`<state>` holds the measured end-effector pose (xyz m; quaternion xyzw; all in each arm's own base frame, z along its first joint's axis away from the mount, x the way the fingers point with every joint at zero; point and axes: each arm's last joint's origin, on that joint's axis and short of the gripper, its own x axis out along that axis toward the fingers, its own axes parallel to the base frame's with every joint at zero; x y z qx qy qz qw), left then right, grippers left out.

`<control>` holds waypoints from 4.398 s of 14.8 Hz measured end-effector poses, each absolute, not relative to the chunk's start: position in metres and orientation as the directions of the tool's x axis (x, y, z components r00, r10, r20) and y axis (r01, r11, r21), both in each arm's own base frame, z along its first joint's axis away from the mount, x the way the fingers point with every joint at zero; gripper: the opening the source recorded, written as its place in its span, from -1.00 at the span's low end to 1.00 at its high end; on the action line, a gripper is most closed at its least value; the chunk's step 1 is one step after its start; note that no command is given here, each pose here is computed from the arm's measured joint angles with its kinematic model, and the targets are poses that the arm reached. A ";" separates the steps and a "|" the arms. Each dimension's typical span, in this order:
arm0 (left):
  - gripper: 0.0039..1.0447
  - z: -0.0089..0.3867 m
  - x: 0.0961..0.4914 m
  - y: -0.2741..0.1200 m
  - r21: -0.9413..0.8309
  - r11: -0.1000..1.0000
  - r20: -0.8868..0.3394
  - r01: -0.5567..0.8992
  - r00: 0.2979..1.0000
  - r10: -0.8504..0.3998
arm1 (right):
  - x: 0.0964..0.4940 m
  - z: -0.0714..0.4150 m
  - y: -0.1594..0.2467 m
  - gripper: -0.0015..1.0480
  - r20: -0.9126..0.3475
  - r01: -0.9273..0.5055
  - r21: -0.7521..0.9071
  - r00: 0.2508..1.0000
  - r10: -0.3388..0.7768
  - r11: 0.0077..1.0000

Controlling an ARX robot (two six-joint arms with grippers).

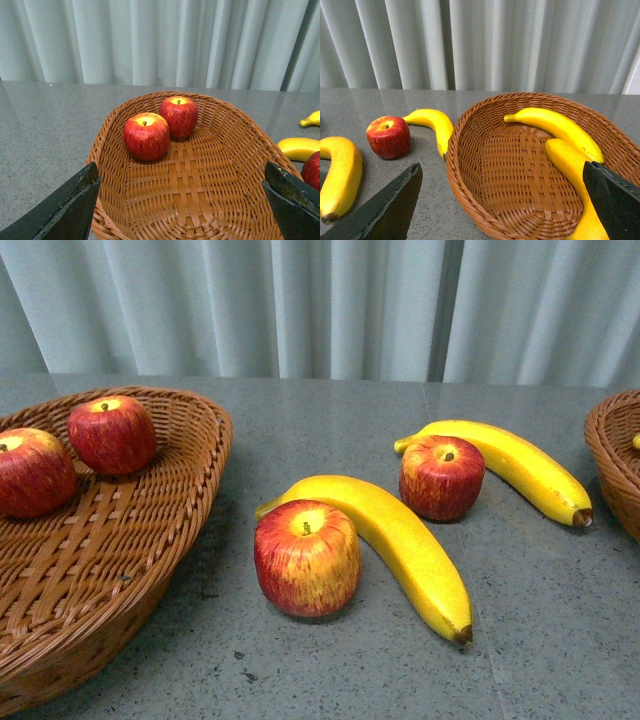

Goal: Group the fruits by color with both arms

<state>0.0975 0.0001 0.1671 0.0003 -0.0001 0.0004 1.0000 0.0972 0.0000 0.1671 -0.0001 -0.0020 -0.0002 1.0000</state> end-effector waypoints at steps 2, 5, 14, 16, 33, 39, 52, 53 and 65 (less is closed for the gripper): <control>0.88 0.167 0.097 0.000 0.001 1.000 0.000 -0.001 1.000 0.001 | 0.097 0.167 0.000 0.87 0.004 0.000 0.000 1.000 0.000 1.000; 0.88 0.167 0.097 0.000 0.001 1.000 0.000 -0.001 1.000 0.001 | 0.097 0.167 0.000 0.87 0.004 0.000 0.000 1.000 0.000 1.000; 0.88 0.167 0.097 0.000 0.001 1.000 0.000 -0.001 1.000 0.001 | 0.097 0.167 0.000 0.87 0.004 0.000 0.000 1.000 0.000 1.000; 0.88 0.167 0.097 0.000 0.001 1.000 0.000 -0.001 1.000 0.001 | 0.097 0.167 0.000 0.87 0.004 0.000 0.000 1.000 0.000 1.000; 0.88 0.273 0.292 -0.012 0.221 0.966 -0.281 0.134 0.957 -0.069 | 0.097 0.167 0.000 0.87 0.003 0.000 0.000 1.000 0.000 1.000; 0.88 0.239 0.289 -0.121 0.184 0.799 -0.446 0.573 0.773 -0.452 | 0.097 0.167 0.000 0.87 0.004 0.000 0.000 1.000 0.000 1.000; 0.88 0.183 0.288 -0.162 0.214 0.555 -0.634 0.804 0.546 -0.548 | 0.097 0.167 0.000 0.87 0.003 0.000 0.000 1.000 0.000 1.000; 0.88 0.180 0.289 -0.162 0.225 0.540 -0.644 0.811 0.540 -0.542 | 0.097 0.167 0.000 0.87 0.004 0.000 0.000 1.000 0.000 1.000; 0.22 0.169 0.293 -0.164 0.238 0.509 -0.659 0.827 0.523 -0.541 | 0.097 0.167 0.000 0.87 0.004 0.000 0.000 1.000 0.000 1.000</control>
